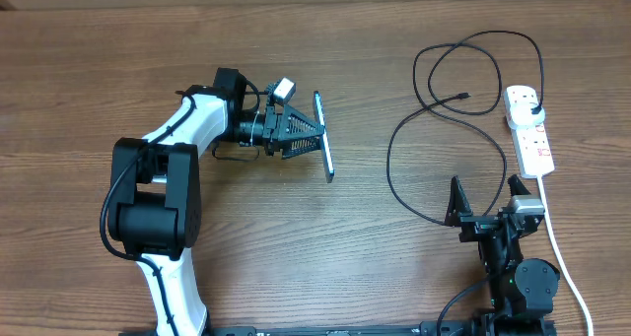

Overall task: Plug charger to phone and switch on socket
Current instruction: 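Lift the phone upright with the left gripper, then move the right gripper to the phone's lower edge and grasp it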

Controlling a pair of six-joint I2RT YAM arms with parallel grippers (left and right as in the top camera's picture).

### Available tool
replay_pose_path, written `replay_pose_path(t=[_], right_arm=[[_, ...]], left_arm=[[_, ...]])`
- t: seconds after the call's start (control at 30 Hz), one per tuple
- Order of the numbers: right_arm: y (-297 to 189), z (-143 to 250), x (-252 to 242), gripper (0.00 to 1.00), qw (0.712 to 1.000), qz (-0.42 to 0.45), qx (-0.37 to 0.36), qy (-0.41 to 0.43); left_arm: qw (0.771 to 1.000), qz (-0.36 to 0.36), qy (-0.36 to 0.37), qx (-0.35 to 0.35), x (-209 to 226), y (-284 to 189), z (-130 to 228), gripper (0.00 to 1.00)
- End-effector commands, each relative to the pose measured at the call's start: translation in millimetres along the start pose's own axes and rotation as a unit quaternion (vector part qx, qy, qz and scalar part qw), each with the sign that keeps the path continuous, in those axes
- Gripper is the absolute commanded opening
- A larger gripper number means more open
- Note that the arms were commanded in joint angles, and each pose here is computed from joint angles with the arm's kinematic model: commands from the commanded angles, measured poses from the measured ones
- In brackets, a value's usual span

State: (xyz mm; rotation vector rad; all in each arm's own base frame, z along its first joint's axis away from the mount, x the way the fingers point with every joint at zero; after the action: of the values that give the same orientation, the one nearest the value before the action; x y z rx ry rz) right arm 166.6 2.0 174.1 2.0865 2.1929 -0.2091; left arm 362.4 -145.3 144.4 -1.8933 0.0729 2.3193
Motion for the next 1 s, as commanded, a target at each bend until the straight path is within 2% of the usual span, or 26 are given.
replay_pose_path(t=[0.0, 0.13, 0.4, 0.63, 0.97], right_arm=[[0.4, 3.2, 0.2, 1.00, 1.000, 0.004, 0.003, -0.002], [0.4, 3.2, 0.2, 1.00, 1.000, 0.004, 0.003, -0.002], [0.4, 3.2, 0.2, 1.00, 1.000, 0.004, 0.003, -0.002], [0.4, 3.3, 0.2, 1.00, 1.000, 0.004, 0.003, -0.002], [0.4, 3.3, 0.2, 1.00, 1.000, 0.004, 0.003, -0.002]], left_arm=[[0.998, 0.031, -0.054, 0.011, -1.4, 2.6, 1.7, 0.69], [0.993, 0.030, -0.114, 0.013, -1.4, 2.2, 1.5, 0.67], [0.984, 0.029, -0.178, 0.014, -1.4, 2.2, 1.5, 0.69], [0.979, 0.029, -0.203, 0.015, -1.4, 2.2, 1.5, 0.69], [0.979, 0.029, -0.203, 0.015, -1.4, 2.4, 1.6, 0.69]])
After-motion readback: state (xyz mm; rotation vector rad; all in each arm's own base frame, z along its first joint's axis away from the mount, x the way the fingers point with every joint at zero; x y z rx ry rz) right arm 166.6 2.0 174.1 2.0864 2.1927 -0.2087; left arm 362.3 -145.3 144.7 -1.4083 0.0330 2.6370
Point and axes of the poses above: each gripper's point midway between its finger pads, its own y axis out along the fingers, its own x axis along the line the jaws close on, z = x × y, the point moved 8 cm from there along -y, back along the fingers, and after that the axes turned 14 degrees about -y, right-handed, at the moved point
